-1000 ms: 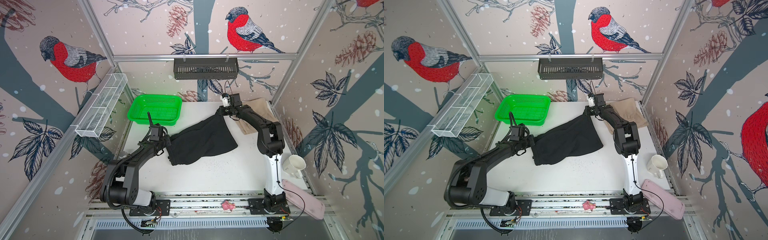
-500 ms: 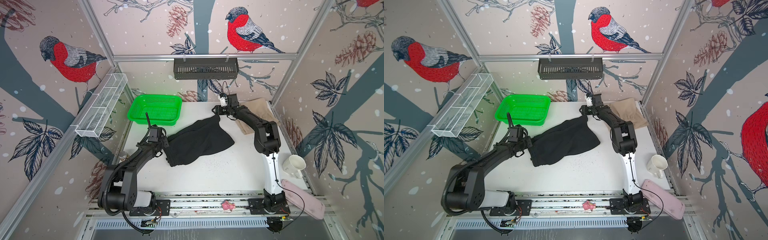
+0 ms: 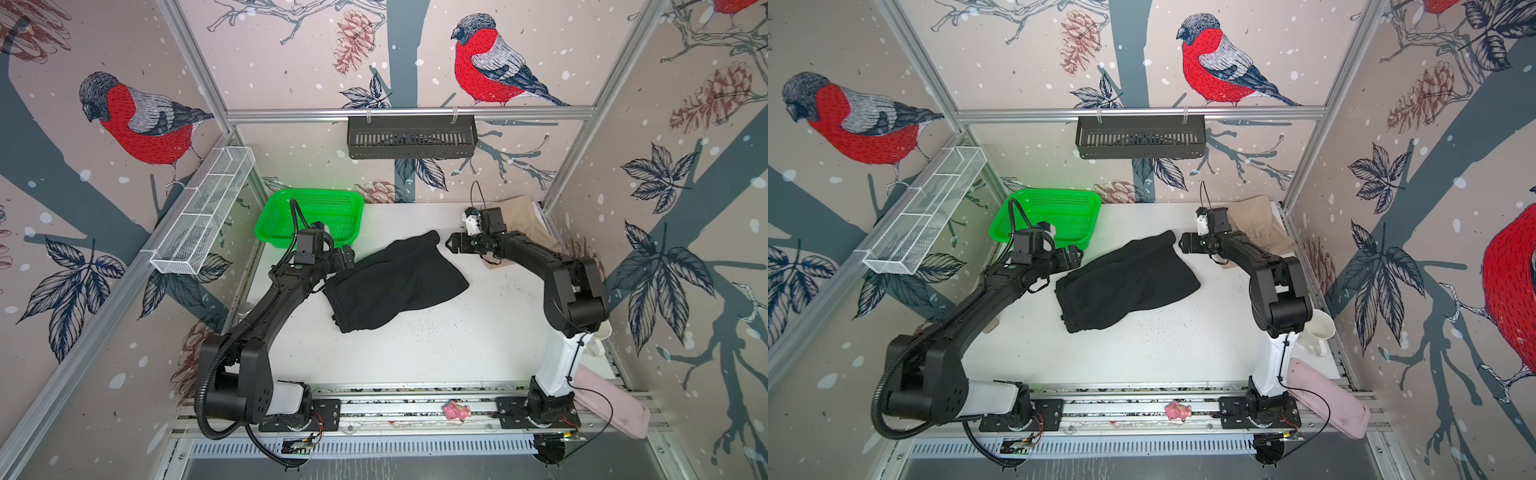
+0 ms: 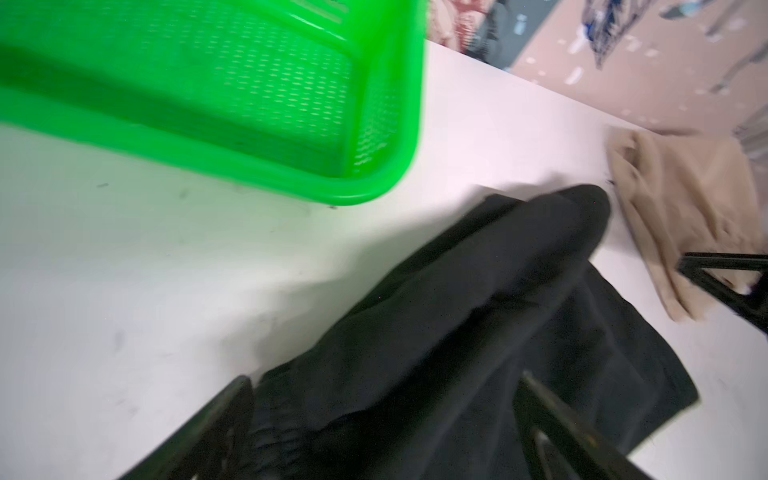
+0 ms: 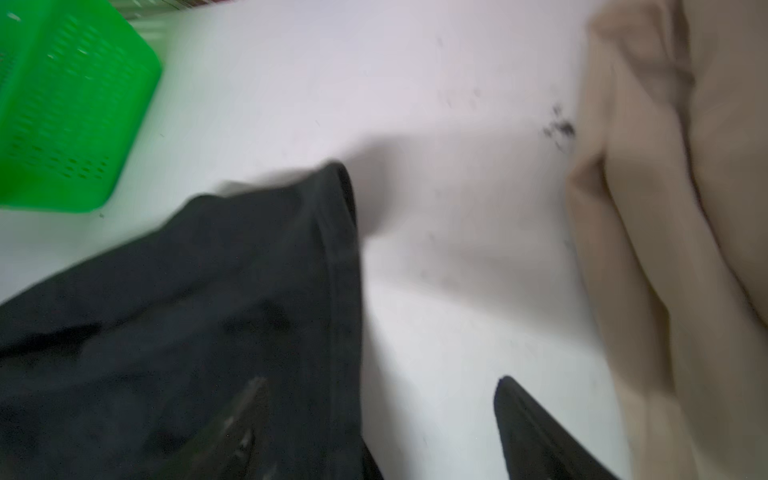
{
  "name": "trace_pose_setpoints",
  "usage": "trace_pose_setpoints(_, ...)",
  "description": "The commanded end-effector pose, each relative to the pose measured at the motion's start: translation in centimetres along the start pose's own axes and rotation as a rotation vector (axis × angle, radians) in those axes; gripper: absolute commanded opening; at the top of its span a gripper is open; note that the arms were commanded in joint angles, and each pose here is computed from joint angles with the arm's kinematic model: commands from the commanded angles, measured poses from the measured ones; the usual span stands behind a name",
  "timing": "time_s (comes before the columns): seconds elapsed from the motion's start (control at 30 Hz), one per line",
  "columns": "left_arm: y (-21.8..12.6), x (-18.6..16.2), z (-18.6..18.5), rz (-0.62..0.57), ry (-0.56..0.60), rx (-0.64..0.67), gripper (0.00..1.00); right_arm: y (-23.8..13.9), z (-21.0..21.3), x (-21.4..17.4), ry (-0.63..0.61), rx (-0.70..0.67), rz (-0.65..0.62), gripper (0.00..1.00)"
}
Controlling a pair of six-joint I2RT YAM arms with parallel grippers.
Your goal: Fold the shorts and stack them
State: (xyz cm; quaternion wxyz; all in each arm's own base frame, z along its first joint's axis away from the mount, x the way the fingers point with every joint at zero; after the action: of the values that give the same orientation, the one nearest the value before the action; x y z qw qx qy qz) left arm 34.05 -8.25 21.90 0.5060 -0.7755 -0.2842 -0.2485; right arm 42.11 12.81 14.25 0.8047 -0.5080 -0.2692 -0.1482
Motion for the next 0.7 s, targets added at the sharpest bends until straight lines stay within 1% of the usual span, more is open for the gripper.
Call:
trace_pose_setpoints(0.0, 1.5, 1.1, -3.9, 0.000, 0.197, -0.125, 0.97, -0.2, 0.7, -3.2, -0.024, 0.018, 0.043, 0.84)
trace_pose_setpoints(0.07, 3.3, 1.5, -5.4, 0.025, 0.269, -0.145, 0.97, 0.0, 1.2, -5.1, -0.027, 0.044, 0.074, 0.82)
trace_pose_setpoints(0.13, 5.3, 1.8, -6.3, 0.039, 0.306, -0.184, 0.97, 0.2, 1.2, -6.5, -0.017, 0.048, 0.082, 0.79)
trace_pose_setpoints(0.17, 6.3, 2.1, -6.7, 0.047, 0.320, -0.199, 0.97, 0.3, 1.1, -7.1, -0.008, 0.046, 0.087, 0.76)
trace_pose_setpoints(0.23, 8.0, 2.7, -7.4, 0.043, 0.356, -0.232, 0.97, 0.3, 0.9, -8.0, 0.007, 0.044, 0.099, 0.61)
trace_pose_setpoints(0.3, 9.4, 3.2, -8.3, 0.054, 0.403, -0.253, 0.97, 0.0, 0.8, -9.0, 0.023, 0.042, 0.111, 0.35)
trace_pose_setpoints(0.33, 9.9, 3.4, -8.8, 0.061, 0.423, -0.260, 0.97, -0.3, 0.9, -9.6, 0.034, 0.043, 0.118, 0.24)
trace_pose_setpoints(0.37, 10.3, 3.4, -9.2, 0.066, 0.440, -0.265, 0.97, -0.8, 0.9, -10.4, 0.054, 0.035, 0.121, 0.15)
trace_pose_setpoints(0.4, 10.6, 3.4, -9.7, 0.068, 0.454, -0.277, 0.97, -1.4, 0.9, -11.4, 0.084, 0.022, 0.127, 0.09)
trace_pose_setpoints(0.47, 11.1, 3.0, -10.4, 0.080, 0.470, -0.296, 0.97, -2.8, 1.4, -14.0, 0.143, -0.001, 0.146, 0.09)
trace_pose_setpoints(0.5, 11.3, 2.8, -10.6, 0.090, 0.473, -0.297, 0.97, -3.5, 1.8, -15.5, 0.170, -0.020, 0.160, 0.16)
trace_pose_setpoints(0.53, 11.4, 2.5, -10.8, 0.100, 0.472, -0.295, 0.97, -4.2, 2.3, -16.9, 0.186, -0.039, 0.172, 0.30)
trace_pose_setpoints(0.57, 11.5, 2.3, -10.8, 0.110, 0.466, -0.295, 0.97, -4.9, 2.8, -18.3, 0.204, -0.057, 0.178, 0.57)
trace_pose_setpoints(0.6, 11.5, 2.2, -10.9, 0.116, 0.456, -0.295, 0.97, -5.7, 3.4, -19.4, 0.218, -0.062, 0.180, 0.68)
trace_pose_setpoints(0.67, 11.0, 2.3, -10.6, 0.119, 0.429, -0.262, 0.97, -7.2, 3.8, -20.3, 0.249, -0.081, 0.157, 0.70)
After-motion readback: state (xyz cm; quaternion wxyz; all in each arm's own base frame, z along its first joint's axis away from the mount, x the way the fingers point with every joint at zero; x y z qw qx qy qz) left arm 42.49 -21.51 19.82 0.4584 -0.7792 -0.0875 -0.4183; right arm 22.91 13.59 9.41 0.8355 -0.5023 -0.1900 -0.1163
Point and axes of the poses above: each gripper's point midway between its finger pads, its own y axis out along the fingers, its own z axis along the line the jaws close on, x = y × z, the point moved 8 cm from there along -y, back along the fingers
